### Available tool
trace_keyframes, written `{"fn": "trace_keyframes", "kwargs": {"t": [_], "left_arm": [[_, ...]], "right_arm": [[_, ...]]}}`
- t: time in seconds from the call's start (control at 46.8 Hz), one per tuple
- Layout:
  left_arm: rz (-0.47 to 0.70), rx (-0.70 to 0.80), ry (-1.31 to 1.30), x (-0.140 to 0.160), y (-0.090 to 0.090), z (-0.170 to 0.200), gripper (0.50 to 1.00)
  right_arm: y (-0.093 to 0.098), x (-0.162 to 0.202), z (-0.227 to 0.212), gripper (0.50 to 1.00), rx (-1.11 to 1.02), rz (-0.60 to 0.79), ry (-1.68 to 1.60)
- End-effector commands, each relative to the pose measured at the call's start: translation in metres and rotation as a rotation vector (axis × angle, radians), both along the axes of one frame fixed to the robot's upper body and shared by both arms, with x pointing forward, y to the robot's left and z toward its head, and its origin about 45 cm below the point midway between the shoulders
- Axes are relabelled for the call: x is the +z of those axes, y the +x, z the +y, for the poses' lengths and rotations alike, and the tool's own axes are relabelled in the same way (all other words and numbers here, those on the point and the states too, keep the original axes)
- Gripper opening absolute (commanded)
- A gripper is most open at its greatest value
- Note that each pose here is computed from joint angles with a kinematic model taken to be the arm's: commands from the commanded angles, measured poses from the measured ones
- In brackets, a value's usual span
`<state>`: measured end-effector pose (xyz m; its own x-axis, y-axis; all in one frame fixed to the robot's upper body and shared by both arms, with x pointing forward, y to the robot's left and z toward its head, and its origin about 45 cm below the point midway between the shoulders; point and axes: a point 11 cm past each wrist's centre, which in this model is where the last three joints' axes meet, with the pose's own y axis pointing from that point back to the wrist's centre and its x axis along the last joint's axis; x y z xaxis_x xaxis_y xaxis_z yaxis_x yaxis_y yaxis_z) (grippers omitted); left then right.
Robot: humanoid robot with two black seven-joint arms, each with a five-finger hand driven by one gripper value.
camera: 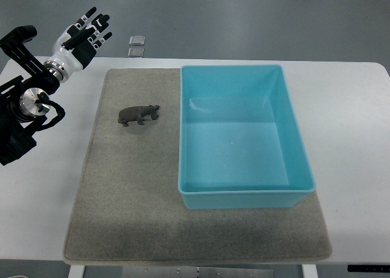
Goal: Place brown hippo in blue box with left hand
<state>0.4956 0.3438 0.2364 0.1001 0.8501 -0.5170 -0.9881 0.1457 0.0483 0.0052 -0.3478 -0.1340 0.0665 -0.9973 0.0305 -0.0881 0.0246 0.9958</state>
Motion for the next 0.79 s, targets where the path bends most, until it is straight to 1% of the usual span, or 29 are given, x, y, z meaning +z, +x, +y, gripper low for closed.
{"fn": "trace_keyframes", "kwargs": {"t": [0.0, 0.256, 0.363, 0.492, 0.663, 0.769], "left_arm": [[-0.001, -0.001, -0.001, 0.000, 0.000, 0.000, 1.000], [-0.011, -0.012, 0.013, 0.004, -0.001, 0.005, 0.999], [-0.037, -0.044, 0.047, 0.015, 0.000, 0.009, 0.999], [-0.076, -0.129, 0.101, 0.025, -0.002, 0.004, 0.999], [-0.124, -0.149, 0.140, 0.042, -0.006, 0.015, 0.996], [-0.131, -0.192, 0.209, 0.049, -0.009, 0.015, 0.996]], "right_arm": [[0.000, 0.000, 0.000, 0.936, 0.000, 0.000, -0.001], [0.000, 0.000, 0.000, 0.936, 0.000, 0.000, 0.001], [0.000, 0.000, 0.000, 0.936, 0.000, 0.000, -0.001], [0.000, 0.000, 0.000, 0.936, 0.000, 0.000, -0.001], [0.000, 0.000, 0.000, 0.936, 0.000, 0.000, -0.001], [0.000, 0.000, 0.000, 0.936, 0.000, 0.000, 0.001]]}}
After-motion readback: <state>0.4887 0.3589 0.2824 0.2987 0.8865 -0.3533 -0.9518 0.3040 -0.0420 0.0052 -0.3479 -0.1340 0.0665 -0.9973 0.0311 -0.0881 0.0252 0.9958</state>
